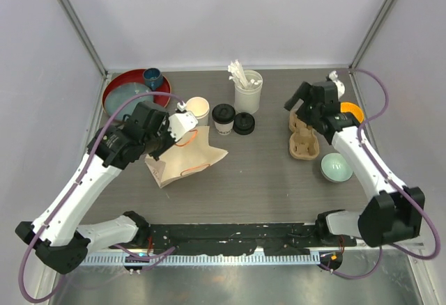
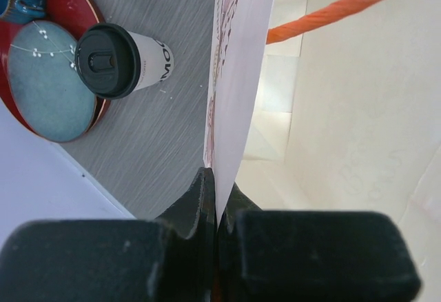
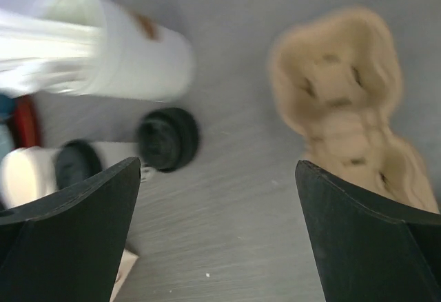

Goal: Pack the takeout coffee

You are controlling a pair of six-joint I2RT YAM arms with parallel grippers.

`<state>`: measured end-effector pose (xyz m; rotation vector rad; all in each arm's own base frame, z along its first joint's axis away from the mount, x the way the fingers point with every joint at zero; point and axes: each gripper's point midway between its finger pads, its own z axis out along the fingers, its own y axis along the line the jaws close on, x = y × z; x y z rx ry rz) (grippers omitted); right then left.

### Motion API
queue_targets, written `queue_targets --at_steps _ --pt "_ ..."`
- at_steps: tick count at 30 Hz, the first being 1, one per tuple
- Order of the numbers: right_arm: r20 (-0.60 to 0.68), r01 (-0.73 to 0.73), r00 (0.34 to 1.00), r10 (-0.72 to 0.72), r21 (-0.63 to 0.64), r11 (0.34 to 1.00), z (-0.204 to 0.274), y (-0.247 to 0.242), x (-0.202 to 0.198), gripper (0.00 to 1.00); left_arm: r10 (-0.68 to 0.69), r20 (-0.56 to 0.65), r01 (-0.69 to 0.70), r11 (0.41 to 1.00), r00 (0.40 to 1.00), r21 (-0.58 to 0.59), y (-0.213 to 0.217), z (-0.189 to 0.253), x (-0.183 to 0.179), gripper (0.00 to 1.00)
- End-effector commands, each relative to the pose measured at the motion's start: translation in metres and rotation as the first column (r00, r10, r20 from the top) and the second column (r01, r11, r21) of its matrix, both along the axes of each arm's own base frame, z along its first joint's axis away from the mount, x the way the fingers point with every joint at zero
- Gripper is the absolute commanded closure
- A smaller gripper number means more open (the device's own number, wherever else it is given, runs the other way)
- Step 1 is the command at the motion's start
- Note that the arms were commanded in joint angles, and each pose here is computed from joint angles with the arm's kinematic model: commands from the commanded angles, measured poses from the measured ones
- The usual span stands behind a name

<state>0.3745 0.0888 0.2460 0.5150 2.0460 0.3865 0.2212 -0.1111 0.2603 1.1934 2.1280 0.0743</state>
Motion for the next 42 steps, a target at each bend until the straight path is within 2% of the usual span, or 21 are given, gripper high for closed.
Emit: queue_targets --at_steps 1,4,8,11,12,13,14,15,22,26,27,31,36,39,42 --pt "-0.072 0.355 0.935 -0.348 0.148 0.923 -0.031 -0.041 0.007 0.00 -0.012 0.080 0.020 0.995 0.997 -0.099 -0.010 0.028 0.002 1.00" --pt "-0.123 0.541 0.840 -0.528 0.128 0.831 -0.050 -0.068 -0.005 0.00 -0.023 0.080 0.033 0.993 0.997 -0.115 -0.012 0.030 -0.001 1.00" --pt "-0.187 0.679 0.733 -0.654 0.132 0.723 -0.066 -0.084 -0.023 0.06 -0.036 0.073 0.045 0.992 0.997 -0.119 -0.014 0.027 -0.002 1.00" --pt "-0.237 0.704 0.708 -0.665 0.156 0.693 -0.079 -0.078 -0.018 0.13 -0.047 0.071 0.055 0.992 0.996 -0.113 -0.016 0.025 -0.002 1.00" --pt "-0.270 0.716 0.692 -0.670 0.130 0.686 -0.090 -0.076 -0.014 0.14 -0.052 0.073 0.059 0.993 0.996 -0.107 -0.016 0.024 -0.002 1.00" --pt "-0.300 0.746 0.659 -0.689 0.145 0.650 -0.094 -0.074 -0.012 0.15 -0.051 0.074 0.058 0.993 0.996 -0.103 -0.016 0.024 -0.001 1.00" --pt "-0.344 0.765 0.626 -0.700 0.100 0.636 -0.104 -0.075 -0.018 0.15 -0.051 0.079 0.059 0.993 0.996 -0.103 -0.016 0.025 -0.001 1.00" --pt "-0.354 0.773 0.618 -0.702 0.111 0.625 -0.100 -0.074 -0.012 0.15 -0.052 0.085 0.061 0.993 0.995 -0.102 -0.016 0.026 -0.001 1.00" --pt "-0.382 0.774 0.602 -0.701 0.067 0.629 -0.112 -0.070 0.004 0.14 -0.056 0.096 0.066 0.992 0.994 -0.105 -0.014 0.029 -0.004 1.00" --pt "-0.448 0.766 0.579 -0.681 0.014 0.642 -0.140 -0.064 0.003 0.15 -0.058 0.094 0.067 0.993 0.994 -0.096 -0.013 0.028 -0.004 1.00" --pt "-0.454 0.767 0.575 -0.681 0.008 0.642 -0.143 -0.064 0.002 0.17 -0.059 0.093 0.068 0.993 0.994 -0.094 -0.013 0.027 -0.004 1.00" --pt "-0.469 0.771 0.564 -0.680 0.002 0.637 -0.150 -0.063 0.002 0.34 -0.064 0.089 0.071 0.994 0.994 -0.088 -0.012 0.026 -0.006 1.00" --pt "-0.464 0.776 0.554 -0.691 -0.012 0.630 -0.152 -0.069 0.000 0.38 -0.061 0.086 0.068 0.995 0.994 -0.080 -0.011 0.023 -0.005 1.00" --pt "-0.474 0.780 0.547 -0.690 -0.011 0.626 -0.155 -0.071 -0.002 0.46 -0.063 0.084 0.070 0.995 0.994 -0.076 -0.011 0.022 -0.006 1.00" --pt "-0.514 0.776 0.543 -0.664 0.003 0.631 -0.165 -0.066 -0.005 0.49 -0.067 0.087 0.074 0.994 0.994 -0.078 -0.011 0.024 -0.005 1.00"
